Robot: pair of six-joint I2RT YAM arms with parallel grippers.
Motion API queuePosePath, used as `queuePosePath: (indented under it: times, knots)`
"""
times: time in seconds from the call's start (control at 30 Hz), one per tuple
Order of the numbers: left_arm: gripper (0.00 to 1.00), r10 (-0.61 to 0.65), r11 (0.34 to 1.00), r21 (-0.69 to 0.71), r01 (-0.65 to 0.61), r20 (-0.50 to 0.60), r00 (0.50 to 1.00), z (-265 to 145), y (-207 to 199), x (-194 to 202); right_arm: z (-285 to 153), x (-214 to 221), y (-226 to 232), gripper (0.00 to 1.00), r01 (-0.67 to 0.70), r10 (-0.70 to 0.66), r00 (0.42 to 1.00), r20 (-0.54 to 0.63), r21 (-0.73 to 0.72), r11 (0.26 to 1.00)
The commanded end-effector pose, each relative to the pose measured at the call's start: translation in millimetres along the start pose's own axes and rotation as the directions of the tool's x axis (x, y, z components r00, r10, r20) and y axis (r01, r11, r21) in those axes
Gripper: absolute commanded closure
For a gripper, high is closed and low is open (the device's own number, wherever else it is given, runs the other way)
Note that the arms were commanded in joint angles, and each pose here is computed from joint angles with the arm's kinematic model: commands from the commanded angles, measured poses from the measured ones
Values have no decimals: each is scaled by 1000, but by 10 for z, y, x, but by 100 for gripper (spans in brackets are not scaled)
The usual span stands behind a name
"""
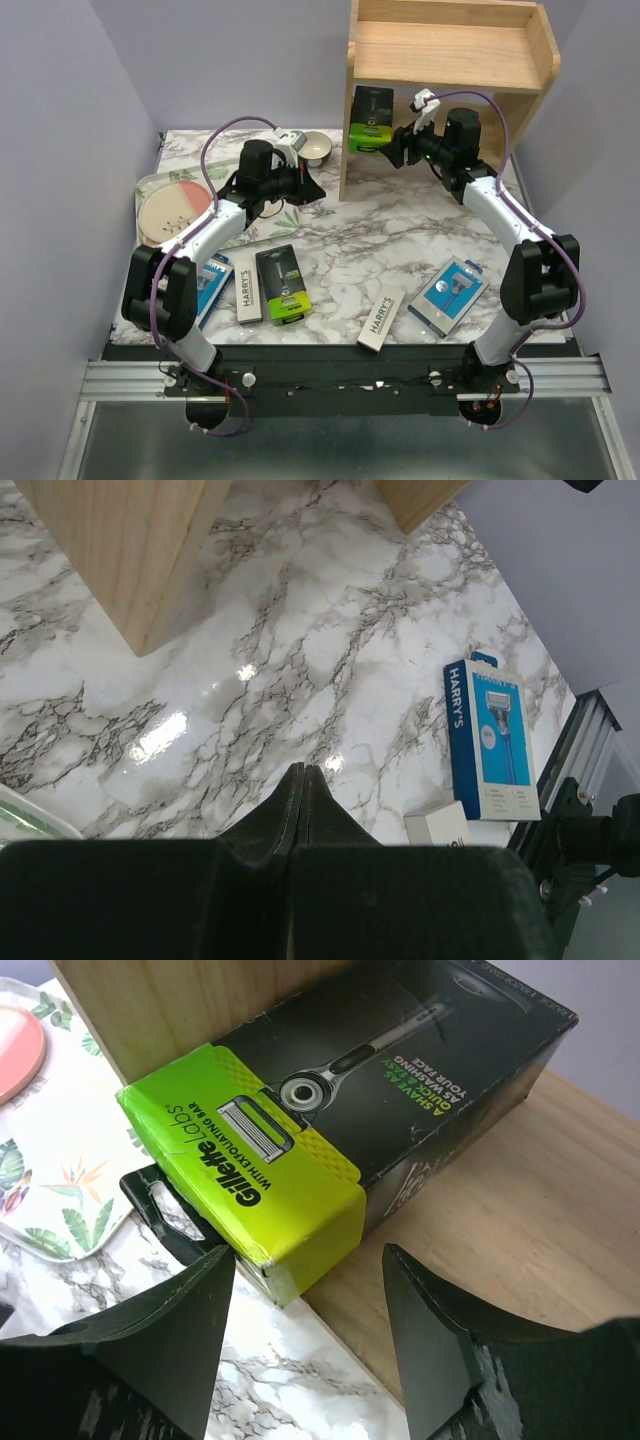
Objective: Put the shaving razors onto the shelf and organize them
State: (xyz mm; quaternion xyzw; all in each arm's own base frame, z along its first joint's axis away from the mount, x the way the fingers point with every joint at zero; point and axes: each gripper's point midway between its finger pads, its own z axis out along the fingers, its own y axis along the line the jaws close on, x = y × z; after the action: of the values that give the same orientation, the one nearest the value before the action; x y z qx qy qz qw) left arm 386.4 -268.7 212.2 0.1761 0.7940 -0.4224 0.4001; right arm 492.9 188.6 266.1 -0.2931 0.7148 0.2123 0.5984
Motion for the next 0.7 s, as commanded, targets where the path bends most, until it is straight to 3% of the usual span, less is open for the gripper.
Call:
queuePosePath:
  times: [0.0, 0.23, 0.3, 0.33, 0.43, 0.6, 0.67]
  knots:
    - [94, 27, 998, -59, -25, 32, 999, -100, 19, -51, -14, -264, -16, 29, 37, -40, 997, 59, 54, 998]
    - [66, -8, 992, -123, 7, -6, 1000, -345, 74, 170, -596, -273, 180, 22, 30, -34, 999, 31, 109, 994]
    - [54, -42, 990, -136, 39, -12, 999, -415, 126, 233, -699, -191, 283, 22, 22, -23, 1000, 8, 84, 996]
    - [52, -80, 987, -138, 78, -7, 997, -433, 139, 245, -759, -79, 341, 22, 6, -3, 999, -36, 74, 997]
    - [50, -133, 980, -147, 132, 4, 991, -463, 228, 307, -850, -136, 324, 18, 63, -61, 998, -22, 93, 994]
    - [50, -107, 985, -139, 100, -51, 993, -464, 270, 405, -725, -276, 330, 16, 185, -185, 983, 11, 26, 982]
    - [50, -91, 982, -171, 79, -62, 994, -489, 284, 319, -755, -245, 512, 16, 189, -189, 982, 2, -78, 979]
